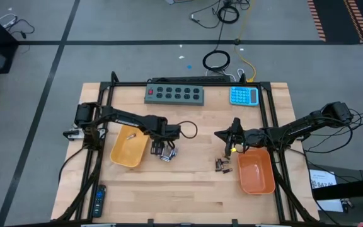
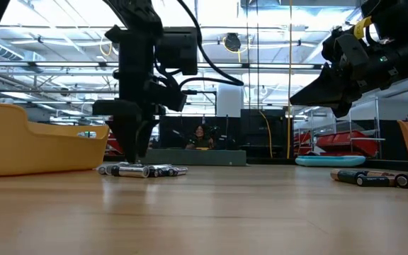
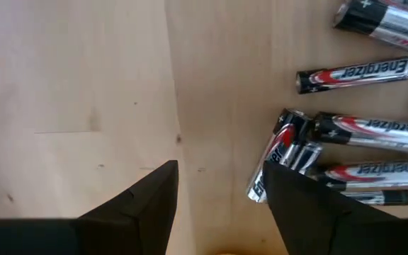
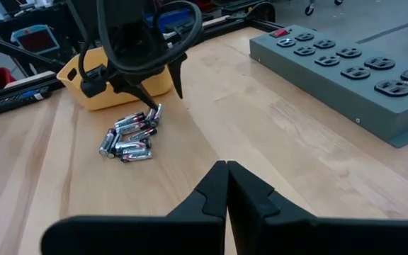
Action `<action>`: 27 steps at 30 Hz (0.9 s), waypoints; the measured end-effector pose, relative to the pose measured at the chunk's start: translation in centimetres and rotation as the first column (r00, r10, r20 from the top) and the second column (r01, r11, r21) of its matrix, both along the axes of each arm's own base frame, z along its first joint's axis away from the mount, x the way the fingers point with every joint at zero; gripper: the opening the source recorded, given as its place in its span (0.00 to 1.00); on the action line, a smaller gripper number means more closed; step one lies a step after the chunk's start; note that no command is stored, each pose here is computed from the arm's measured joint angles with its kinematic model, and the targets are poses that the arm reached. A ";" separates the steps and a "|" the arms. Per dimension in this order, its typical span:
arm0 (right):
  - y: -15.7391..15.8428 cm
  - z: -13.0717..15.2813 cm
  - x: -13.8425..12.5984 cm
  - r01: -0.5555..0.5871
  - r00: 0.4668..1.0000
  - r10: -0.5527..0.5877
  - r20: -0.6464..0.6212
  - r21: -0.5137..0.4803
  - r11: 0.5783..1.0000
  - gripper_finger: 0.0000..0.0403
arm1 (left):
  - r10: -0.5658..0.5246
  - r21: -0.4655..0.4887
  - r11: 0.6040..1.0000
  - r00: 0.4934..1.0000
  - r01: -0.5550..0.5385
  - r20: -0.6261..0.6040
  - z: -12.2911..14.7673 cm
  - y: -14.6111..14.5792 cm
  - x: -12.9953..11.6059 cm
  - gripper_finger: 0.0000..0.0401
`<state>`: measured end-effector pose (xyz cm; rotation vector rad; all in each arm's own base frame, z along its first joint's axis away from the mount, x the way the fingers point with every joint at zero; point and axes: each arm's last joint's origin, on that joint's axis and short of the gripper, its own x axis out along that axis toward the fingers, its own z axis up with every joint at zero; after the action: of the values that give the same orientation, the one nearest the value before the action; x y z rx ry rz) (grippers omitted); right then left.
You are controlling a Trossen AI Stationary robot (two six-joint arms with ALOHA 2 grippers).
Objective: Sort batteries
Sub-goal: Put the silver battery into the yellow bin
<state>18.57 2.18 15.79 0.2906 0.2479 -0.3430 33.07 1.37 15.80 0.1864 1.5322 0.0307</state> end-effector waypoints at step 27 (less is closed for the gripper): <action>-0.1 -0.2 -0.1 0.021 1.000 -0.022 -0.022 -0.004 1.000 0.00 | -0.035 -0.140 0.990 0.999 0.036 0.010 0.2 0.0 -0.1 0.54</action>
<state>18.49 2.11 15.55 0.2856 0.2659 -0.3680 32.92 1.33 16.05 0.1013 1.5166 -0.1036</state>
